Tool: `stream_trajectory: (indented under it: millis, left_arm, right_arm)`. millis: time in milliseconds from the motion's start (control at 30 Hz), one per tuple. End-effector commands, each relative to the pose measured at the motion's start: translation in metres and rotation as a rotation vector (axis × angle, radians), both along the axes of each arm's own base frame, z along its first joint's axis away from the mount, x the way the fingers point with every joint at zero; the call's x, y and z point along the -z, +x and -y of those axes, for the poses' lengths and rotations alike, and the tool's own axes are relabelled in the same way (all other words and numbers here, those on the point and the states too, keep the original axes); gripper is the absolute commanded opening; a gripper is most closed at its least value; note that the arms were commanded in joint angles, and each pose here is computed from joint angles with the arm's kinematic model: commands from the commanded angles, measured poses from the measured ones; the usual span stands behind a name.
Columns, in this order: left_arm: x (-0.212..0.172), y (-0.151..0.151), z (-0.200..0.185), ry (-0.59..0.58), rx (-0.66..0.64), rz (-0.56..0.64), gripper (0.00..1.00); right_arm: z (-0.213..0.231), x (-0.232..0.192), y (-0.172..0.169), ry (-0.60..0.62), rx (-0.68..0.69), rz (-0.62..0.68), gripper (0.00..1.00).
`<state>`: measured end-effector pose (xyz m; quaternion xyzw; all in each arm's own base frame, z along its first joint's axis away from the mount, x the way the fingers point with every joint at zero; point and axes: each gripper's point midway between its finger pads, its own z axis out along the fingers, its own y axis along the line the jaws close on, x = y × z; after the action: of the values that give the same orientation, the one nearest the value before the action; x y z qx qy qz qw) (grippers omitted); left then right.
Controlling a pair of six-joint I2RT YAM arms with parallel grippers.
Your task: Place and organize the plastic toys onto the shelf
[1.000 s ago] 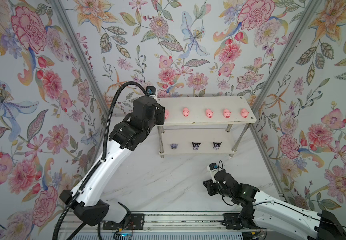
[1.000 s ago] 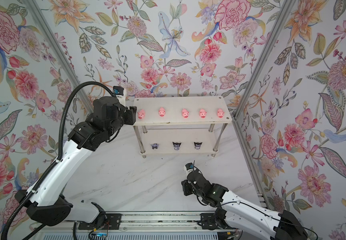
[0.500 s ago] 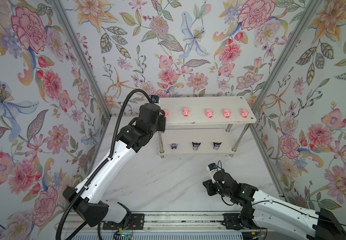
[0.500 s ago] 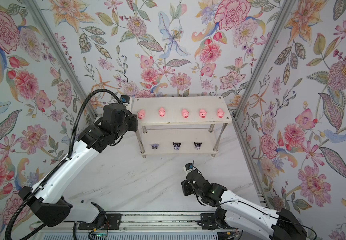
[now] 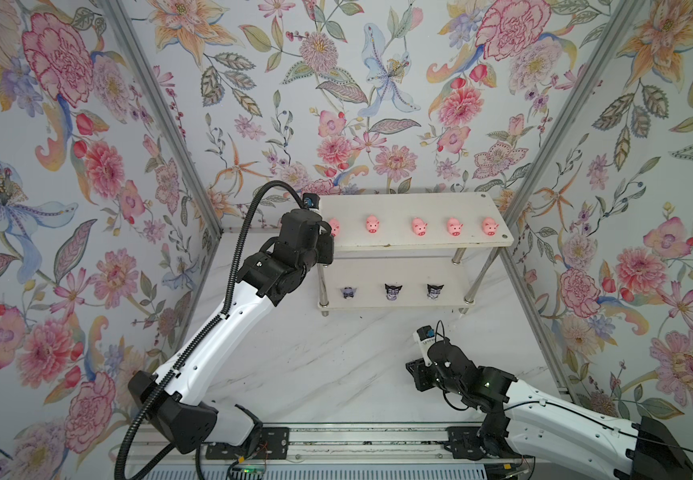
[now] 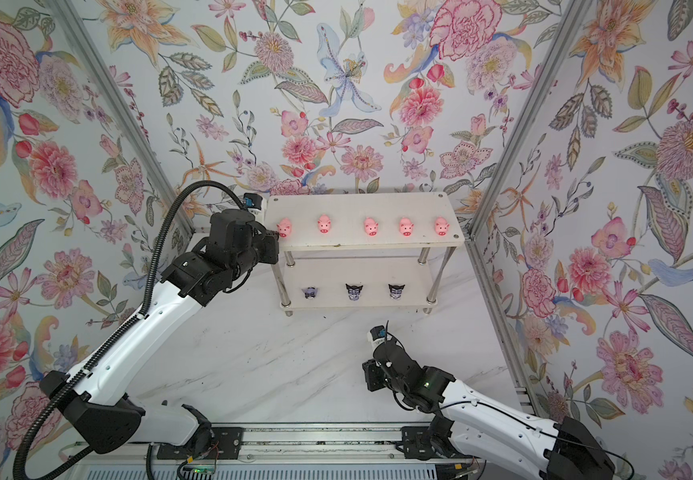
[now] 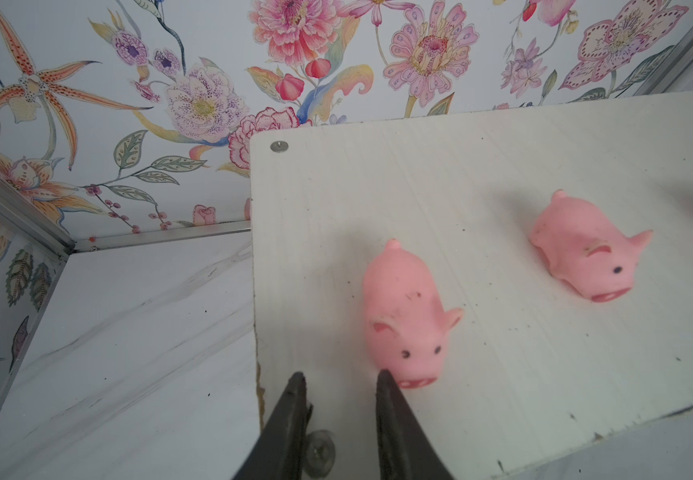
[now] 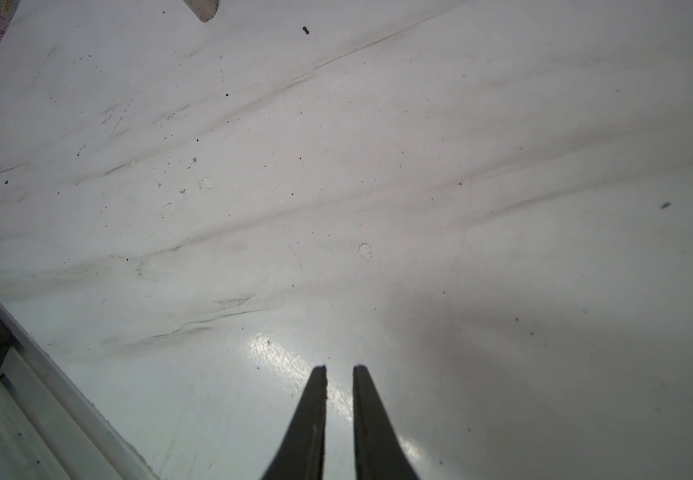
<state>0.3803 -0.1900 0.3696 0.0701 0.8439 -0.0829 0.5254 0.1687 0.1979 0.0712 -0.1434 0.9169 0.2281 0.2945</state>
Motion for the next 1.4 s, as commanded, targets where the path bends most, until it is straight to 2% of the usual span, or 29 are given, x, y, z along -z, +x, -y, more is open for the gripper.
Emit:
stream_trajectory:
  millis: [0,267,400,567,700,1100,1233,1367]
  left_arm:
    - [-0.003,0.001,-0.004,-0.016,-0.008,0.004,0.32]
    - [-0.016,-0.004,-0.019,0.013,-0.054,0.041,0.31]
    - [-0.024,-0.012,-0.017,-0.005,-0.031,0.055,0.32]
    - [-0.012,-0.019,-0.007,0.053,-0.007,0.033,0.32]
    - [-0.009,-0.026,-0.005,0.034,0.01,0.061,0.32]
    - [0.025,-0.07,-0.039,0.091,0.036,0.112,0.41]
    - [0.041,-0.088,-0.052,0.097,0.05,0.164,0.54]
    - [0.063,-0.1,-0.069,0.076,0.016,0.291,0.66]
  right_arm:
    - [0.003,0.005,0.001,-0.013,0.0,0.006,0.16]
    - [0.003,0.003,0.001,-0.004,0.001,0.01,0.16]
    - [0.002,0.003,0.002,-0.007,0.002,0.009,0.16]
    - [0.0,0.001,0.003,-0.007,-0.001,0.003,0.16]
    - [0.001,-0.006,0.002,-0.007,0.004,0.001,0.16]
    - [0.013,-0.043,0.012,-0.033,0.074,0.053,0.18]
    - [0.027,-0.053,0.019,-0.074,0.124,0.099,0.38]
    - [0.058,-0.08,0.033,-0.124,0.231,0.226,0.59]
